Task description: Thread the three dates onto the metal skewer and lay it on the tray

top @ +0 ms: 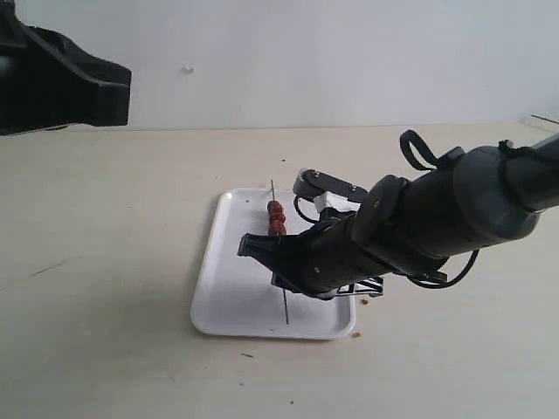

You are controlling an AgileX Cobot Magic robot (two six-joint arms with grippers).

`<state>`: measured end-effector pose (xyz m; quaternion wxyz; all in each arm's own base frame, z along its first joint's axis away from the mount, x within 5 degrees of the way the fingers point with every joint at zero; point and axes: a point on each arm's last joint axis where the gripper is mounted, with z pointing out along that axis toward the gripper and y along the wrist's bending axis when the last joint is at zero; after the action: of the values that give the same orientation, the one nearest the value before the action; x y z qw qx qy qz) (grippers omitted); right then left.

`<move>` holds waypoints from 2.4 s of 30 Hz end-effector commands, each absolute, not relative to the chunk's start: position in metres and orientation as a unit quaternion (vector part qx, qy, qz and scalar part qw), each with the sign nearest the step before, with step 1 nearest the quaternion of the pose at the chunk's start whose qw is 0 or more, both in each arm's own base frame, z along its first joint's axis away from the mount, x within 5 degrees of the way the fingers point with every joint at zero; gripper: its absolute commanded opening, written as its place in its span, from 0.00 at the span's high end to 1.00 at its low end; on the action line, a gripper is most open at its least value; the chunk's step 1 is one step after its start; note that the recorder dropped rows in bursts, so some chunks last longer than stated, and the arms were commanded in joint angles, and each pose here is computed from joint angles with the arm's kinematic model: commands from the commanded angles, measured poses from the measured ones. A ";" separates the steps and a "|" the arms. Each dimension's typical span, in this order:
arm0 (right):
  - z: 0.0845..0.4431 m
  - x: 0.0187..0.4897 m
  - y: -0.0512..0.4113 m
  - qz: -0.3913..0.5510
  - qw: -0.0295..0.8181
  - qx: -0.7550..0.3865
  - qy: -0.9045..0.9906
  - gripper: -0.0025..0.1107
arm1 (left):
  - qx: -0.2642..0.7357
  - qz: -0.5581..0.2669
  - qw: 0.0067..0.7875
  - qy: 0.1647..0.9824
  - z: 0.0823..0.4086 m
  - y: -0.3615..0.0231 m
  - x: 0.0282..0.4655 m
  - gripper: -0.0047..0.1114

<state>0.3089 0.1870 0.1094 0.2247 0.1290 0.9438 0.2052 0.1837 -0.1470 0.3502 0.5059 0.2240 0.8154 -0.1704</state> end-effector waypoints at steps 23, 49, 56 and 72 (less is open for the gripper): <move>0.134 0.307 0.187 0.208 0.261 0.061 0.941 0.51 | 0.200 -0.218 0.569 0.767 0.371 -0.120 0.150 0.96; 0.262 0.180 0.081 0.151 0.585 -0.020 0.797 0.98 | 0.228 -0.279 0.605 0.710 0.256 -0.074 0.081 0.96; 0.262 0.117 0.051 0.194 0.631 -0.048 0.749 0.98 | 0.247 -0.258 0.576 0.735 0.222 -0.070 0.077 0.96; 0.279 0.092 0.038 0.221 0.686 -0.047 0.692 0.98 | 0.247 -0.250 0.568 0.745 0.219 -0.069 0.077 0.96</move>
<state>0.0932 0.0386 0.2796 0.6811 -0.0342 0.6939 0.2313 0.0772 -0.0697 0.2195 0.5662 0.2465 0.7454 -0.2513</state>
